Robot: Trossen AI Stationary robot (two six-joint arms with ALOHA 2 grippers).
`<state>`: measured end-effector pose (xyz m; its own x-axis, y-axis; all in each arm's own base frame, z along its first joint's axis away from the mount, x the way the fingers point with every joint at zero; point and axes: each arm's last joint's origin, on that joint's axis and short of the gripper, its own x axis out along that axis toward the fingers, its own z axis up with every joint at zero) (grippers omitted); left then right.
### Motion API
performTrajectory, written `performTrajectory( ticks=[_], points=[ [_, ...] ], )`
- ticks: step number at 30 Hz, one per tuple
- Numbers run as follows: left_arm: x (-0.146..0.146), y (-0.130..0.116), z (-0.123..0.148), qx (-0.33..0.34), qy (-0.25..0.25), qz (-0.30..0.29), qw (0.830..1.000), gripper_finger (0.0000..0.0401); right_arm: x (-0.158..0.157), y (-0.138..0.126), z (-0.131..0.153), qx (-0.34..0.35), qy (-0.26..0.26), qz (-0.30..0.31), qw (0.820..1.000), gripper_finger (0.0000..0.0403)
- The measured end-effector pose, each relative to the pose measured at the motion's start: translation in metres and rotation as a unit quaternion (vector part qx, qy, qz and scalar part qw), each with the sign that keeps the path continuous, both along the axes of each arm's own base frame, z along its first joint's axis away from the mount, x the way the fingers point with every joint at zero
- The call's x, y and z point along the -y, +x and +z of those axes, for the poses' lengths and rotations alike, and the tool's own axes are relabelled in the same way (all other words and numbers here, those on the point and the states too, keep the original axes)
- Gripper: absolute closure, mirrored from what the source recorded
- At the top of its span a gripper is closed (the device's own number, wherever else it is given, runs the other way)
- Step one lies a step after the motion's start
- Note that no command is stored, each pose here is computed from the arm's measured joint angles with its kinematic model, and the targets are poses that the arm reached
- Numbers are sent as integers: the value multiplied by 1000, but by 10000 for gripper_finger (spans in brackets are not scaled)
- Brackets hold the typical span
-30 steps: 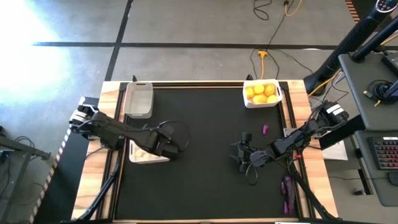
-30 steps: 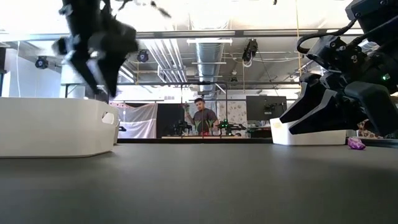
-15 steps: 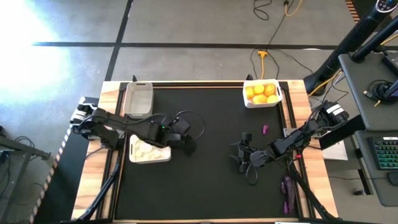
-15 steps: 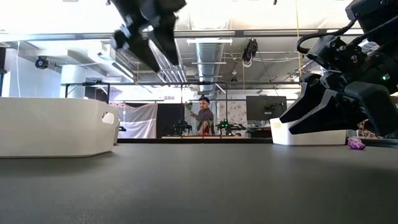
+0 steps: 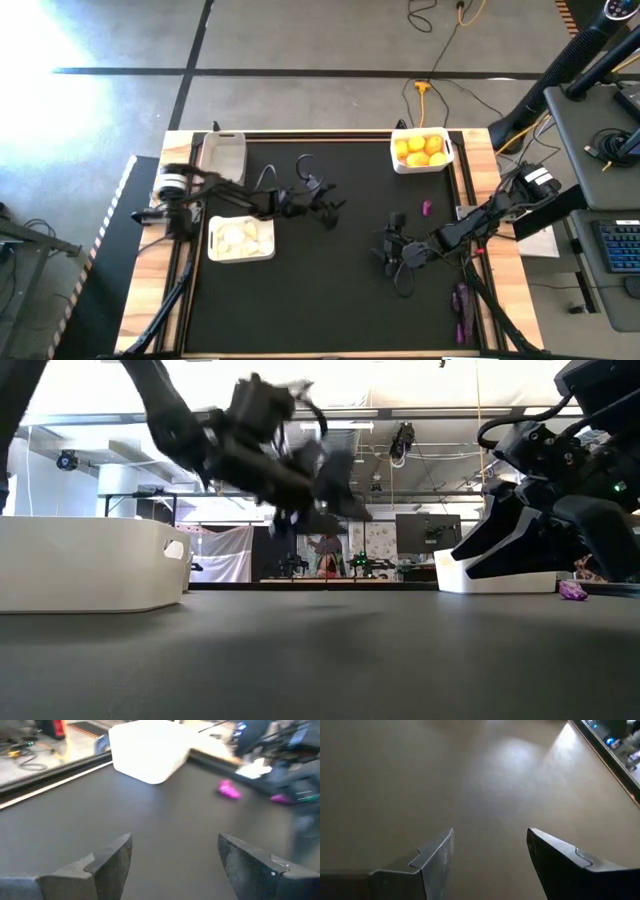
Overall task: Sort produce into baskets
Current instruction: Move the violet eggplant to the top center of the table
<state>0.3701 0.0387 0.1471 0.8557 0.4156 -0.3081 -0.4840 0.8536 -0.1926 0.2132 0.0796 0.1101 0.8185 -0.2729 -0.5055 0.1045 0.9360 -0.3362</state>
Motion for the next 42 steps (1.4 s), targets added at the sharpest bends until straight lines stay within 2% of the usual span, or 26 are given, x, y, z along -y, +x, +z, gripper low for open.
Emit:
performTrajectory(
  ticks=[3,6,8,10,15,19,22,28,32,36,40,42],
  points=[
    [-14,8,-19,-20,-1,17,1000,125,3,-2,-2,4,15,-25,1000,158],
    [-22,17,-28,-26,3,24,999,125,6,-5,-4,28,36,-99,994,158],
    [-25,23,-33,-37,19,21,999,125,8,-6,-4,41,54,-134,989,158],
    [-27,27,-38,-52,38,14,998,125,8,-5,-2,51,65,-140,987,158],
    [-28,31,-52,-69,55,7,996,125,7,-1,19,63,89,-163,981,158],
    [-28,31,-73,-92,61,2,994,125,15,-6,42,27,103,-254,961,158],
    [-28,32,-87,-81,67,3,994,125,26,-19,59,-9,133,-363,922,158],
    [-16,36,-116,-20,74,0,997,125,41,-49,77,-89,179,-550,811,158],
    [0,35,-127,-31,75,-30,996,125,50,-54,68,-53,205,-621,754,158],
    [12,34,-130,-38,90,-27,995,125,63,-55,53,-23,231,-656,719,158],
    [20,34,-131,-40,94,-33,994,125,73,-60,39,-30,248,-682,687,159],
    [24,33,-131,-40,95,-37,994,125,76,-62,34,-31,259,-688,677,162]
  ],
)
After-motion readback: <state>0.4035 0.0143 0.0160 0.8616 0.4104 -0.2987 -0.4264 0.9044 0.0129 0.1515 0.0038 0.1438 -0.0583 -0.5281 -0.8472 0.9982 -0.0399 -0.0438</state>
